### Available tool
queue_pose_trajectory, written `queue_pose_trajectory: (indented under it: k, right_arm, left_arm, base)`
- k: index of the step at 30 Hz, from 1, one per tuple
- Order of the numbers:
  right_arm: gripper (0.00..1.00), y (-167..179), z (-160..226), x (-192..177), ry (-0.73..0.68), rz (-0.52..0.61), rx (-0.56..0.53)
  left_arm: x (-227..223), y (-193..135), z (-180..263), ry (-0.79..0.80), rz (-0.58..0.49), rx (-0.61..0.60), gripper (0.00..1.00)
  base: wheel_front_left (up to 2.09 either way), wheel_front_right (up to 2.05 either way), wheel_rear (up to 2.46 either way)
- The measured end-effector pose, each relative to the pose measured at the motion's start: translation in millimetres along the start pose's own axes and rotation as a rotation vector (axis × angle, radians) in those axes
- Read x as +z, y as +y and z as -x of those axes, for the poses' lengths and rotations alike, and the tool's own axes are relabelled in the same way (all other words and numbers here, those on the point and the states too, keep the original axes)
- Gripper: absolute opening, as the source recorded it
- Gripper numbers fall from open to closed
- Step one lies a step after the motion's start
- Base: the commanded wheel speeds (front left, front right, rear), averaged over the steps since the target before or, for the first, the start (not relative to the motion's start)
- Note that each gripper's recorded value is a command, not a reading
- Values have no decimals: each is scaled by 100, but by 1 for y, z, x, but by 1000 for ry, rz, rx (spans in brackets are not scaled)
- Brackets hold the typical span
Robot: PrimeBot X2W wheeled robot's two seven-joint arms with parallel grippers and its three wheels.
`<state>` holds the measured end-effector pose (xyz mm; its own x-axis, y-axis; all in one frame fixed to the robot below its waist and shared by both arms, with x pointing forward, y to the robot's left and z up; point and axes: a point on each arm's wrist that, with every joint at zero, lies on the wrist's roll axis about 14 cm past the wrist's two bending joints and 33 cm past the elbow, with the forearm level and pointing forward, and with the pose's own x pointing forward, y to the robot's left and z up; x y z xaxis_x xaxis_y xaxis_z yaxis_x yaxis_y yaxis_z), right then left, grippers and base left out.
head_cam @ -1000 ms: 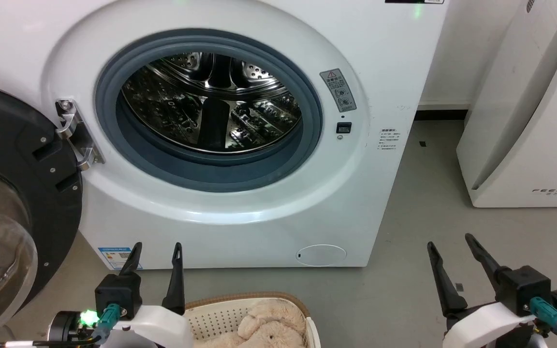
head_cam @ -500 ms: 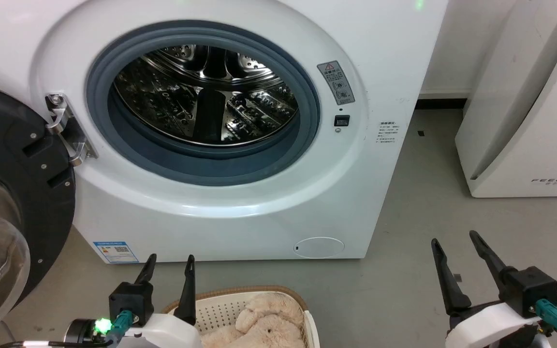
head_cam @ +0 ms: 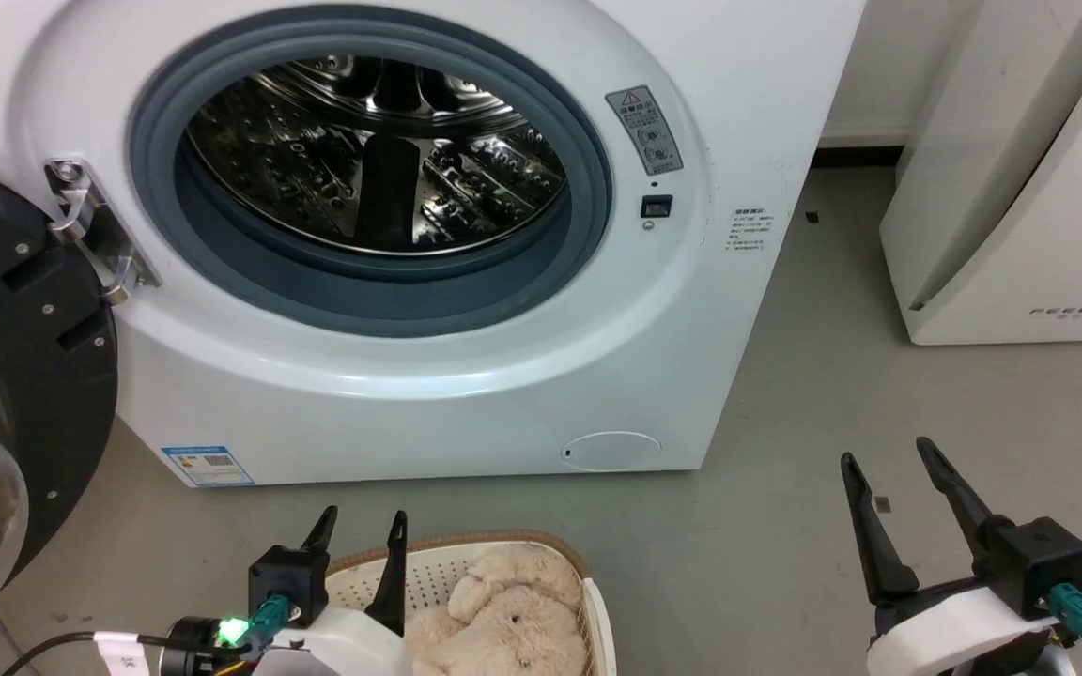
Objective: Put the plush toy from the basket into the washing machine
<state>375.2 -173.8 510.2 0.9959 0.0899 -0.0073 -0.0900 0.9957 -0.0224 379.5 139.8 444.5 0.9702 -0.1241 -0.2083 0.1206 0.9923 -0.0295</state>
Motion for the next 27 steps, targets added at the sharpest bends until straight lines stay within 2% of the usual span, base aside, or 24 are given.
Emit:
queue_pose_trajectory:
  k: [14, 27]
  right_arm:
    - [100, -8, -10, -9, 9, 1, -21]
    - [100, -18, -23, -22, 25, -7, -47]
  left_arm:
    - [-50, -16, -22, 151, 26, -70, 100]
    - [-106, -29, -37, 322, 6, -148, 100]
  base:
    - [0, 0, 0]
    - [0, 0, 0]
